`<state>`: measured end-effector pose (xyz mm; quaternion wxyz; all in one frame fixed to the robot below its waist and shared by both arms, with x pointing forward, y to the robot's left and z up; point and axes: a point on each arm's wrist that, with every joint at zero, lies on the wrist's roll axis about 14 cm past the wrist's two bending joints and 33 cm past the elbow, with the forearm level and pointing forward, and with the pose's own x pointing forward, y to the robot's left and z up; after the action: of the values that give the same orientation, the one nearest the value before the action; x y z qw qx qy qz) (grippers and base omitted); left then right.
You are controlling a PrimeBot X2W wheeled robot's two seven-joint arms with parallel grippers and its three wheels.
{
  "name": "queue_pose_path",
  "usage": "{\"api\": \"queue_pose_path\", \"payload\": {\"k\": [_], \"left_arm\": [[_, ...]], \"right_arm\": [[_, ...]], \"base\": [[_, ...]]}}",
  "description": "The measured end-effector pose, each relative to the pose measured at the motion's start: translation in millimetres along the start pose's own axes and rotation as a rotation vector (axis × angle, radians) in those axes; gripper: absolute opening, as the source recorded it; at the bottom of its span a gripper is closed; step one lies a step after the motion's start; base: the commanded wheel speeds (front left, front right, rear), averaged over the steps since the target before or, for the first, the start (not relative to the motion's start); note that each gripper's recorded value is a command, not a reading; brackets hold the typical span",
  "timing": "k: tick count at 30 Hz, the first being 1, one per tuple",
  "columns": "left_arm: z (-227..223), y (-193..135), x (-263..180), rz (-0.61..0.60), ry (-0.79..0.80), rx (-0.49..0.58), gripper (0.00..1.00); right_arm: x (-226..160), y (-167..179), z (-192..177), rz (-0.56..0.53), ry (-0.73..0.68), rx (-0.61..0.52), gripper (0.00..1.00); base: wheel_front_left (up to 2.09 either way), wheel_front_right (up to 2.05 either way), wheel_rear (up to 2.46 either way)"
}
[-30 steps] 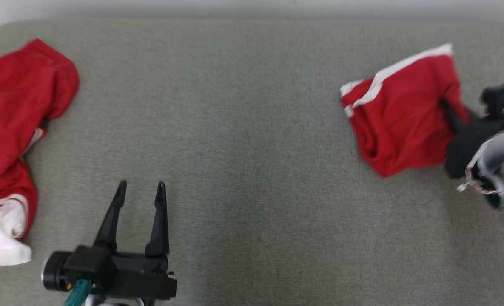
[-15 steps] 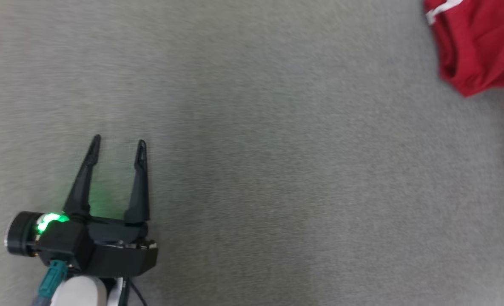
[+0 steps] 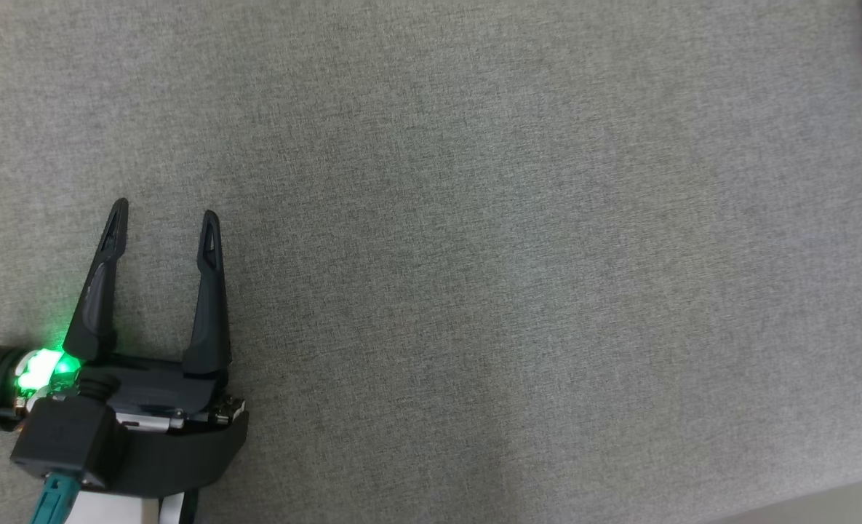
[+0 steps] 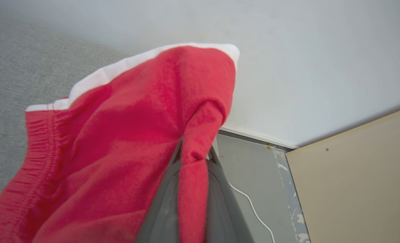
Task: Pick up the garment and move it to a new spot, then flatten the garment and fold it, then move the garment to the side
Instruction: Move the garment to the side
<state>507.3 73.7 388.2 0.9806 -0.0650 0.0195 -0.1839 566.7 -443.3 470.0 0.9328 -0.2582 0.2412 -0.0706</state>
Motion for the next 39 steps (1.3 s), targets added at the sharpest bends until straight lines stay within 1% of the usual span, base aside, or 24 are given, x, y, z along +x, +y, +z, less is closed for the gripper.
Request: {"api": "queue_pose_path", "payload": {"k": [4, 5, 6, 7, 8, 11, 15, 20, 23, 24, 26, 29, 30, 33, 36, 39], "left_arm": [[0, 1, 0, 0.004, -0.005, -0.003, 1.0], [-1, 1, 0, 0.005, -0.005, -0.003, 1.0], [-1, 1, 0, 0.006, -0.004, -0.004, 1.0], [-1, 2, -1, 0.007, -0.003, -0.004, 1.0], [-1, 2, -1, 0.008, -0.004, -0.004, 1.0], [1, 3, -1, 0.015, -0.007, -0.005, 1.0], [5, 4, -3, 0.027, -0.009, -0.009, 1.0], [14, 6, -12, 0.059, -0.004, -0.025, 1.0], [21, 9, -25, 0.091, 0.002, -0.035, 1.0], [28, 13, -35, 0.113, 0.001, -0.033, 1.0], [37, 17, -45, 0.138, -0.006, -0.027, 1.0], [51, 21, -60, 0.167, -0.021, -0.018, 1.0], [51, 21, -60, 0.167, -0.021, -0.018, 1.0], [65, 24, -76, 0.196, -0.038, -0.009, 1.0], [80, 26, -90, 0.215, -0.066, -0.007, 1.0], [92, 26, -104, 0.233, -0.087, -0.001, 1.0]], "right_arm": [[6, -4, -3, -0.019, 0.021, -0.024, 0.0], [8, -5, -5, -0.024, 0.028, -0.027, 0.02], [9, -6, -6, -0.028, 0.03, -0.036, 0.62], [10, -7, -6, -0.033, 0.032, -0.035, 0.87], [12, -7, -7, -0.037, 0.036, -0.038, 1.0], [14, -9, -4, -0.049, 0.019, -0.05, 1.0], [10, -16, 6, -0.073, -0.028, -0.025, 1.0], [-2, -17, 36, -0.08, -0.162, 0.026, 1.0], [-13, -8, 53, -0.059, -0.241, 0.068, 1.0], [-22, 0, 66, -0.039, -0.294, 0.097, 1.0], [-32, 12, 77, -0.01, -0.343, 0.132, 1.0], [-51, 29, 87, 0.032, -0.398, 0.189, 1.0], [-51, 29, 87, 0.032, -0.398, 0.189, 1.0], [-74, 42, 102, 0.064, -0.478, 0.26, 1.0], [-98, 58, 102, 0.091, -0.526, 0.326, 1.0], [-122, 85, 95, 0.131, -0.555, 0.392, 1.0]], "base": [[0.0, 0.0, 0.0], [0.0, 0.0, 0.0], [0.0, 0.0, 0.0], [0.0, 0.0, 0.0], [0.0, 0.0, 0.0], [0.0, 0.0, 0.0], [0.0, 0.0, 0.0], [0.0, 0.0, 0.0], [0.0, 0.0, 0.0], [0.0, 0.0, 0.0], [0.0, 0.0, 0.0], [0.0, 0.0, 0.0], [0.0, 0.0, 0.0], [0.0, 0.0, 0.0], [0.0, 0.0, 0.0], [0.0, 0.0, 0.0]]}}
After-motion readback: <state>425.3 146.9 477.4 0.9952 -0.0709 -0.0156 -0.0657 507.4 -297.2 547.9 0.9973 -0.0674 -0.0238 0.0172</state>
